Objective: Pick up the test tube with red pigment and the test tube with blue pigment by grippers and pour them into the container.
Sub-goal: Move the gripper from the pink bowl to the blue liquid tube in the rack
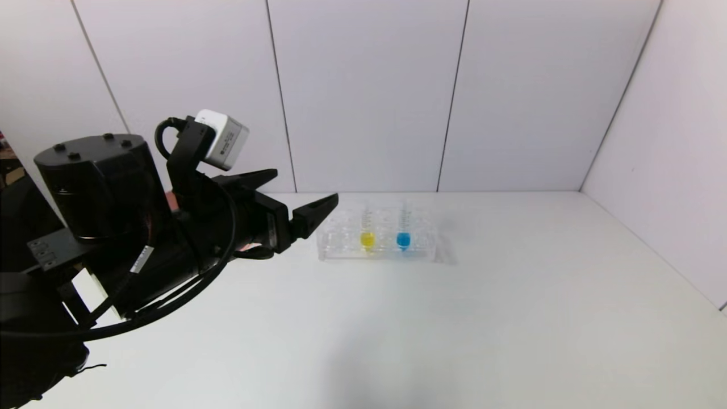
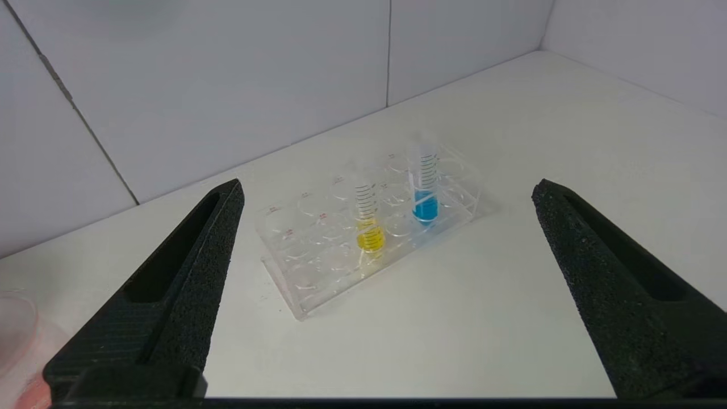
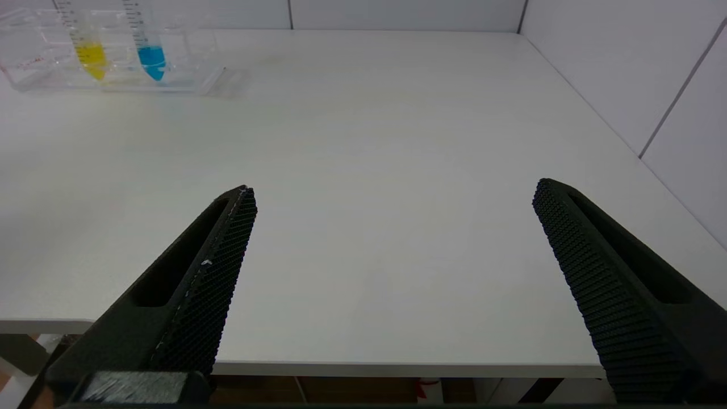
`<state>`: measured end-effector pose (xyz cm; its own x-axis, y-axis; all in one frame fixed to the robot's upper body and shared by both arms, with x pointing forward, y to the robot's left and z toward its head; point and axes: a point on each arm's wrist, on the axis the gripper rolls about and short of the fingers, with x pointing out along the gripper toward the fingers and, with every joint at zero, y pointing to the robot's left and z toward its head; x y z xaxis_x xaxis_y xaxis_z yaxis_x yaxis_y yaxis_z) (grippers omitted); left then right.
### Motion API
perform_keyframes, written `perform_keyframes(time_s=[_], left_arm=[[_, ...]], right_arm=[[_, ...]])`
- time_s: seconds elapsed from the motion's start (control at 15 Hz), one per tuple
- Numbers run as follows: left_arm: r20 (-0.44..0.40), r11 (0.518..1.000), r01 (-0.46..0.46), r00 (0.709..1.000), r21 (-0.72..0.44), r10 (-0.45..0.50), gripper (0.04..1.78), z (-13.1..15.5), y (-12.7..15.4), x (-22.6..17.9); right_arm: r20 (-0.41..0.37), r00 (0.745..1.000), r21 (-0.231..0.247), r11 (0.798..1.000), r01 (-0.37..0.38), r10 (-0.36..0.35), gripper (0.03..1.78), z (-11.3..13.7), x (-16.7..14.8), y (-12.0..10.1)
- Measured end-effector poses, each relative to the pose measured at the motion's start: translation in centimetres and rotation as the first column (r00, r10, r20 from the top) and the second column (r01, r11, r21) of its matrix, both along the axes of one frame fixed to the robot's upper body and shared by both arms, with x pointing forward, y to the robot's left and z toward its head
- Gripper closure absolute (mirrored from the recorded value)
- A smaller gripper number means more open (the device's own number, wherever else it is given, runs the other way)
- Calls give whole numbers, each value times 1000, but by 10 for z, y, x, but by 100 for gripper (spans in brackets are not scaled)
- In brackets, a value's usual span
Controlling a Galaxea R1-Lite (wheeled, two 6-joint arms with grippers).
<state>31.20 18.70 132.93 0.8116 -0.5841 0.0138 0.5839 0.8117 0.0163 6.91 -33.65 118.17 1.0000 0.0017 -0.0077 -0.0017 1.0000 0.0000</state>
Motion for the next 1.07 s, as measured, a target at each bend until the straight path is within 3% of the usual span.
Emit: perform_keyframes(time_s=[0.6,1.07], left_arm=[[-101,996,41,994,76,-34,5,-40,-67,22],[-161,996,52,986,78,-39,5,-64,-96,47]], right_arm=[[0,1000,0,1000,0,0,4,0,0,0],[0,1000,0,1000,0,0,4,0,0,0]])
